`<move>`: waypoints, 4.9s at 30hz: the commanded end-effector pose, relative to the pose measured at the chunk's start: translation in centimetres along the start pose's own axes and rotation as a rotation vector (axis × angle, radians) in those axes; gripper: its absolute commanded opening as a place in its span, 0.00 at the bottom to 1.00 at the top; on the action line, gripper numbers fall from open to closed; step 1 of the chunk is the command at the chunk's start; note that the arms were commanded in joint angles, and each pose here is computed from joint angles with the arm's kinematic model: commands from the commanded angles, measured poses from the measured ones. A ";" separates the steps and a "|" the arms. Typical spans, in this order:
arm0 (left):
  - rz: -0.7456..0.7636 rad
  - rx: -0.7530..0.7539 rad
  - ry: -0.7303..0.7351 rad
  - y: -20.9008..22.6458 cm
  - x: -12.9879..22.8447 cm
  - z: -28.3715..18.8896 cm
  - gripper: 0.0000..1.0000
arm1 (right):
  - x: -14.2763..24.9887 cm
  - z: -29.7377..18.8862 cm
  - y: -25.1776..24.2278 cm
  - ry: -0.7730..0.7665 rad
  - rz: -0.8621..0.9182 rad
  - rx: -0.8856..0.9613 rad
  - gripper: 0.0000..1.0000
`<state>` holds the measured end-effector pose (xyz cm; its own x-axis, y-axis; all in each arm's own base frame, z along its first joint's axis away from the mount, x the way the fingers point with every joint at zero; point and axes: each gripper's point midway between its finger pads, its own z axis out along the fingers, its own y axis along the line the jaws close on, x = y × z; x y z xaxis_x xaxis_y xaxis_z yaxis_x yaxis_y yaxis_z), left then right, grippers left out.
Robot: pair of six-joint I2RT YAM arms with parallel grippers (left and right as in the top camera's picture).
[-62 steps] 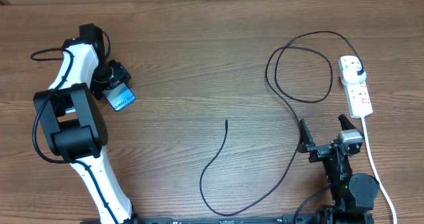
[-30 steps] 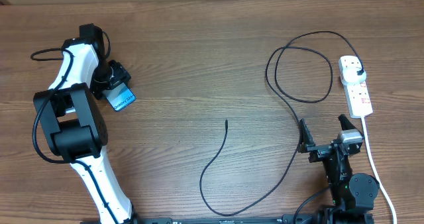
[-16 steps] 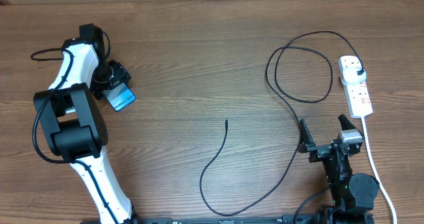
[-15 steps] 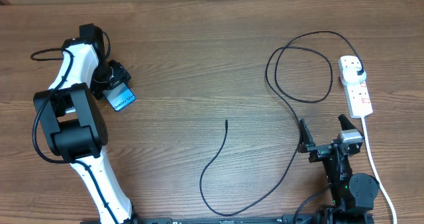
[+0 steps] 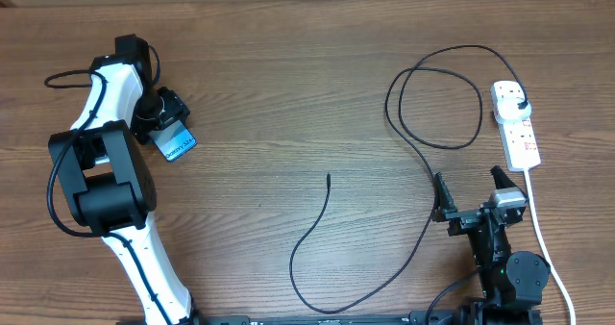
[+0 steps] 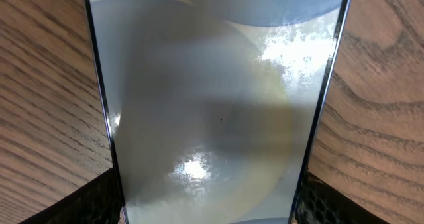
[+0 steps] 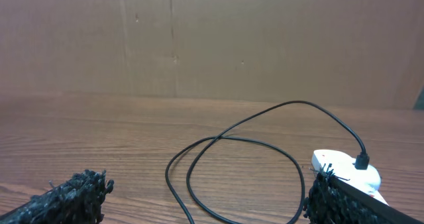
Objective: Plug charger to phone and switch on socket
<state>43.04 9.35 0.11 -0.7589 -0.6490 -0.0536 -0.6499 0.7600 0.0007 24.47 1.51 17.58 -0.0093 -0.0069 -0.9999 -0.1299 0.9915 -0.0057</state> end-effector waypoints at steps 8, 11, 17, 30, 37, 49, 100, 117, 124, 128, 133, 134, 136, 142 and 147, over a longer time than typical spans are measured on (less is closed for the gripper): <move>-0.018 -0.037 0.036 0.9 0.9 1.1 0.04 | 0.2 0.0 0.2 -0.005 0.001 -0.010 1.00; -0.015 -0.040 0.035 1.0 0.9 0.9 0.04 | 0.2 0.0 0.2 -0.005 0.001 -0.010 1.00; -0.016 -0.030 0.017 0.7 0.3 0.0 0.04 | 0.2 0.0 0.2 -0.005 0.001 -0.010 1.00; -0.016 -0.028 -0.009 0.3 -0.9 -2.2 0.04 | 0.2 0.0 0.2 -0.005 0.001 -0.010 1.00; -0.016 -0.025 -0.014 0.2 -1.2 -3.2 0.04 | 0.2 0.0 0.2 -0.005 0.001 -0.010 1.00; -0.010 0.006 -0.023 -0.6 -1.9 -6.5 0.04 | 0.2 0.0 0.2 -0.005 0.000 -0.010 1.00; -0.053 1.094 0.826 -16.0 11.1 -24.3 0.04 | 0.2 0.0 0.2 -0.005 0.001 -0.010 1.00; -0.068 1.175 0.878 -16.3 11.1 -25.9 0.04 | 0.2 0.0 0.2 -0.005 0.001 -0.010 1.00; -0.086 1.162 0.895 -16.1 11.3 -26.0 0.04 | 0.2 0.0 0.2 -0.005 0.001 -0.010 1.00; -0.086 1.160 0.894 -16.1 11.3 -25.9 0.04 | 0.2 0.0 0.2 -0.005 0.001 -0.010 1.00; -0.086 1.159 0.893 -16.1 11.4 -25.9 0.04 | 0.2 0.0 0.2 -0.005 0.001 -0.010 1.00; -0.086 1.159 0.893 -16.1 11.4 -25.9 0.04 | 0.2 0.0 0.2 -0.005 0.001 -0.010 1.00; -0.086 1.158 0.894 -16.1 11.4 -25.9 0.04 | 0.2 0.0 0.2 -0.005 0.001 -0.010 1.00; -0.086 1.158 0.893 -16.1 11.4 -25.9 0.04 | 0.2 0.0 0.2 -0.005 0.001 -0.010 1.00; -0.082 1.136 0.882 -16.0 11.4 -25.5 0.04 | 0.2 0.0 0.2 -0.005 0.001 -0.010 1.00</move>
<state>43.51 -10.75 23.73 -0.7391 -0.2004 0.6432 -0.6665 0.0792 -0.7413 24.48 1.51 17.57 -0.0096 -0.0077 -0.9999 -0.1296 0.9915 -0.0064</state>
